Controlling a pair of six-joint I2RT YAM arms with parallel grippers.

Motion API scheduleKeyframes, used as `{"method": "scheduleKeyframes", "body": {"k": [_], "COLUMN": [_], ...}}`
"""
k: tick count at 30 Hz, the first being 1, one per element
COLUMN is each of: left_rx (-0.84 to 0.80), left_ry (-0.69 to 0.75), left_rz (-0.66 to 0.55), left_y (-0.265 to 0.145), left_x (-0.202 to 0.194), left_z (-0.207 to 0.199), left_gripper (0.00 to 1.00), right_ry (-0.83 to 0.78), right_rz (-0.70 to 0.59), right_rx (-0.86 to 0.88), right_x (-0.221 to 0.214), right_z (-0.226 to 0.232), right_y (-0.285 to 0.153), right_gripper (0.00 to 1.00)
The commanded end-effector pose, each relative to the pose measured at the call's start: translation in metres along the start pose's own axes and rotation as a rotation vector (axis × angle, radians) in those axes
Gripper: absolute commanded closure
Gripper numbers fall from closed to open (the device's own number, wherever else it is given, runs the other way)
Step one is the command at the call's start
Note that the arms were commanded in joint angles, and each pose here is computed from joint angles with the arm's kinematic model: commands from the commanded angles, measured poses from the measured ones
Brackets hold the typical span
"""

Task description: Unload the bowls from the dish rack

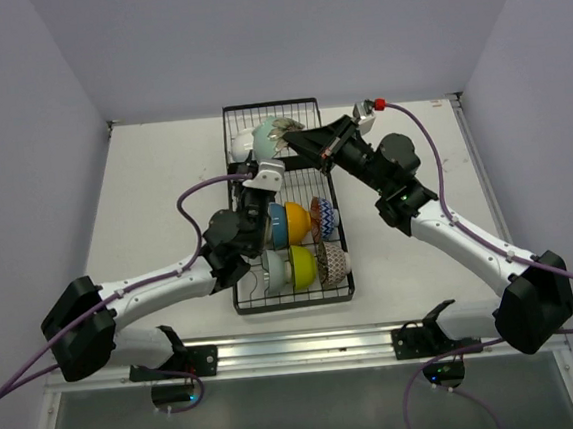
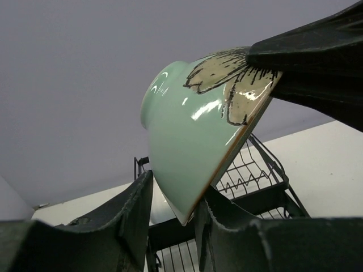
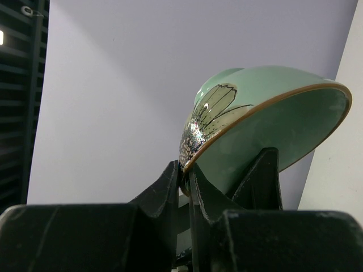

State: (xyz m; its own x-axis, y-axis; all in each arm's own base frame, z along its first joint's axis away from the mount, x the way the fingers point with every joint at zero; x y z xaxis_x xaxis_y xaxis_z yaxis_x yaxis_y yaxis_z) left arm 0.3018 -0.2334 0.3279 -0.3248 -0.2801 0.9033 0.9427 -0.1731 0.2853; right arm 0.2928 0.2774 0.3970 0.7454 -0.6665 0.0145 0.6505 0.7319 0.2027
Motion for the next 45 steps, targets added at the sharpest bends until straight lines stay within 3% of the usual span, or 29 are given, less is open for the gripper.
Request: {"method": "scheduleKeyframes", "body": {"k": [1,5,9,12,13,18,24,30,34,38,45], "left_rx": [0.115,0.143,0.154,0.150,0.150,0.145,0.132,0.164,0.218,0.222,0.231], "left_ry": [-0.080,-0.053,-0.039,-0.030,-0.028,0.000,0.061,0.115,0.157,0.108,0.017], "left_rz": [-0.073,-0.078,-0.080,-0.077,-0.074,-0.048,0.029,0.100,0.214,0.263,0.325], "left_y": [0.008,0.010,0.013,0.013,0.013,0.013,0.009,0.007,0.014,0.025,0.038], "left_x": [0.028,0.029,0.031,0.030,0.029,0.024,0.008,-0.008,-0.026,-0.028,-0.029], "left_z": [0.021,0.023,0.024,0.023,0.022,0.021,0.019,0.021,0.023,0.031,0.056], "left_gripper": [0.65,0.76,1.00,1.00,1.00,1.00,1.00,1.00,1.00,1.00,1.00], "right_ry": [-0.015,0.002,0.020,0.042,0.058,0.087,0.104,0.111,0.106,0.083,0.064], "right_rz": [0.029,0.030,0.006,0.000,-0.002,0.001,-0.010,0.001,0.011,0.020,0.010], "right_rx": [0.125,0.117,0.075,0.047,0.038,0.020,-0.019,-0.014,-0.003,-0.013,-0.066], "right_x": [-0.008,-0.009,-0.004,-0.002,-0.002,0.000,0.004,0.003,0.001,-0.002,-0.004], "right_z": [0.039,0.035,0.020,0.009,0.005,-0.010,-0.031,-0.035,-0.030,-0.030,-0.047], "right_y": [-0.008,-0.008,-0.006,-0.002,-0.001,0.007,0.011,0.013,0.010,0.002,-0.011], "right_gripper": [1.00,1.00,1.00,0.93,0.84,0.85,0.58,0.46,0.36,0.24,0.17]}}
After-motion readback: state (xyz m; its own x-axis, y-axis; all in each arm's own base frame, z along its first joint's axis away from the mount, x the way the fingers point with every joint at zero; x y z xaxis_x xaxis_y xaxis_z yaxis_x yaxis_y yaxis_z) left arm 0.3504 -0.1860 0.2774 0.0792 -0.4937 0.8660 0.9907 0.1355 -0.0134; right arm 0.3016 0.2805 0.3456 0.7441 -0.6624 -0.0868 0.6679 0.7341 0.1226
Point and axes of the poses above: each gripper's point midway between its finger pads, its own y axis out along the fingers, its own z axis along the line the jaws close on, x = y × z, the point moved 3 cm from there along -y, back along the fingers, and after that the axes turned 6 degrees about y, right-handed, at the moved point
